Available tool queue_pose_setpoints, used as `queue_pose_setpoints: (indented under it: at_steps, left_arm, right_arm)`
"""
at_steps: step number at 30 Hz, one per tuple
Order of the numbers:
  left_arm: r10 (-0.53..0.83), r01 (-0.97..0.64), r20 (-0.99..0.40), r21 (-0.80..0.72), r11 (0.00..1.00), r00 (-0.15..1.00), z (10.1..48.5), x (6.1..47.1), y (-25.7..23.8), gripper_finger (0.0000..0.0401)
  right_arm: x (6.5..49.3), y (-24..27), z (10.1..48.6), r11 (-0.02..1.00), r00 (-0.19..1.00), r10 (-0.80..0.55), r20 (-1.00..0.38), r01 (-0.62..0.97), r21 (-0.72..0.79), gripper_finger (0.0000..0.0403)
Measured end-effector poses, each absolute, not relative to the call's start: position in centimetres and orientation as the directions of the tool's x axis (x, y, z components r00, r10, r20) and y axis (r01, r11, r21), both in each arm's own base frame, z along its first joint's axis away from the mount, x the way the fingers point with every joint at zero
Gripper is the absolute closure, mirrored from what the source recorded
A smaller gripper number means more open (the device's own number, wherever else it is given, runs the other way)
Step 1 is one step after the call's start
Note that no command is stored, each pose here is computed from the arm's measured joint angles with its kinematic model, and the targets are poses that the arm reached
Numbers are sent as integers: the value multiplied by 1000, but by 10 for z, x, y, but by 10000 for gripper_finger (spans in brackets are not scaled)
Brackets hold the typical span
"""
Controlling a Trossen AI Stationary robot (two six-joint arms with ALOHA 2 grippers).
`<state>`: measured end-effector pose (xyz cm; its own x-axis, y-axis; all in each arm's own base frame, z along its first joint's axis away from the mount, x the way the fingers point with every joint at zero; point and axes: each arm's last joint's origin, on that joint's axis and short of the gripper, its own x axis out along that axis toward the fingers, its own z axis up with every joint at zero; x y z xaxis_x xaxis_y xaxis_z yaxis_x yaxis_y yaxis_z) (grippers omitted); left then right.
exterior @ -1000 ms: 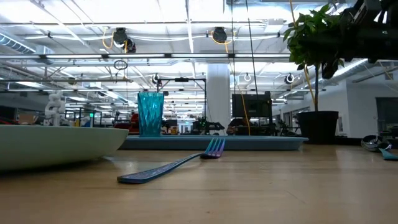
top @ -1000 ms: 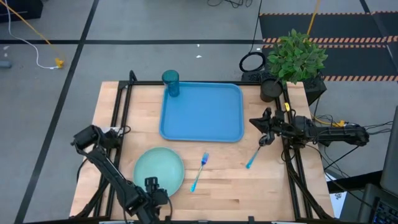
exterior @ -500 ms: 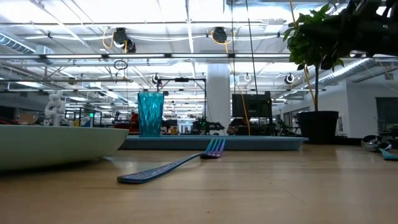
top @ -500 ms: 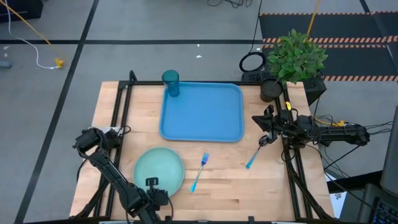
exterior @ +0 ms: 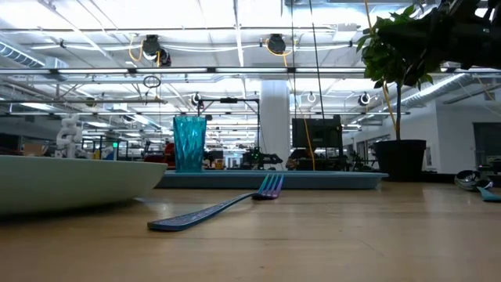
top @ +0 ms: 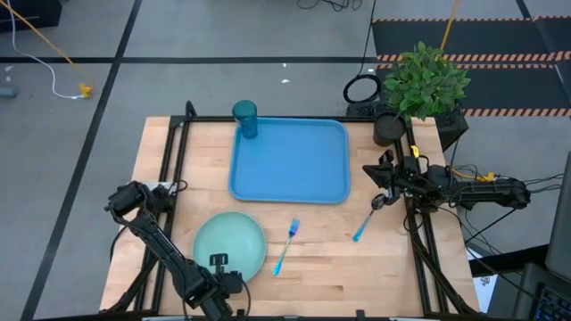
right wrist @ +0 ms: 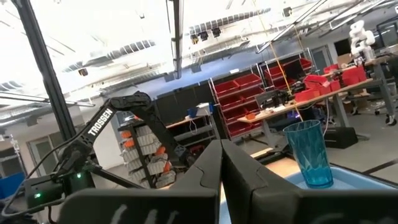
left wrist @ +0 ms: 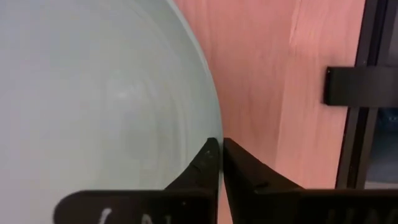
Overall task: Pick and place plate/cup/fork/spoon on tray
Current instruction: Put the plate on the center of the cup on the blue tray
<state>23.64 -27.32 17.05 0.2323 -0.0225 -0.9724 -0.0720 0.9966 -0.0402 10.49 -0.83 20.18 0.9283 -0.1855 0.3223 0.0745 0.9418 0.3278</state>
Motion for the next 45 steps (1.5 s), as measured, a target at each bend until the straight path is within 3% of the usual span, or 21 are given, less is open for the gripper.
queue_pose_setpoints:
  at_steps: [9, 13, 18, 28, 38, 45]
  left_arm:
    - [-11, -144, -968, -48, 988, 251, 171, 234, -275, 276]
    - [9, -132, -960, -29, 991, 279, 171, 230, -279, 257]
    - [37, -102, -957, 8, 995, 288, 167, 226, -281, 279]
    - [59, -20, -954, 55, 998, 293, 161, 222, -283, 390]
    - [12, 17, -964, 18, 1000, 265, 170, 227, -286, 392]
    - [-13, 80, -977, 4, 997, 213, 213, 238, -291, 395]
  right_arm:
    - [105, -8, 202, 945, 931, -163, 326, 53, 321, 403]
    - [104, -8, 204, 946, 925, -163, 342, 48, 322, 403]
    - [103, -7, 206, 949, 917, -142, 372, 19, 315, 403]
    - [103, -7, 208, 943, 912, -128, 389, -9, 332, 403]
    - [103, -3, 209, 944, 914, -86, 396, -53, 327, 403]
    - [103, -3, 209, 944, 915, -82, 395, -57, 326, 403]
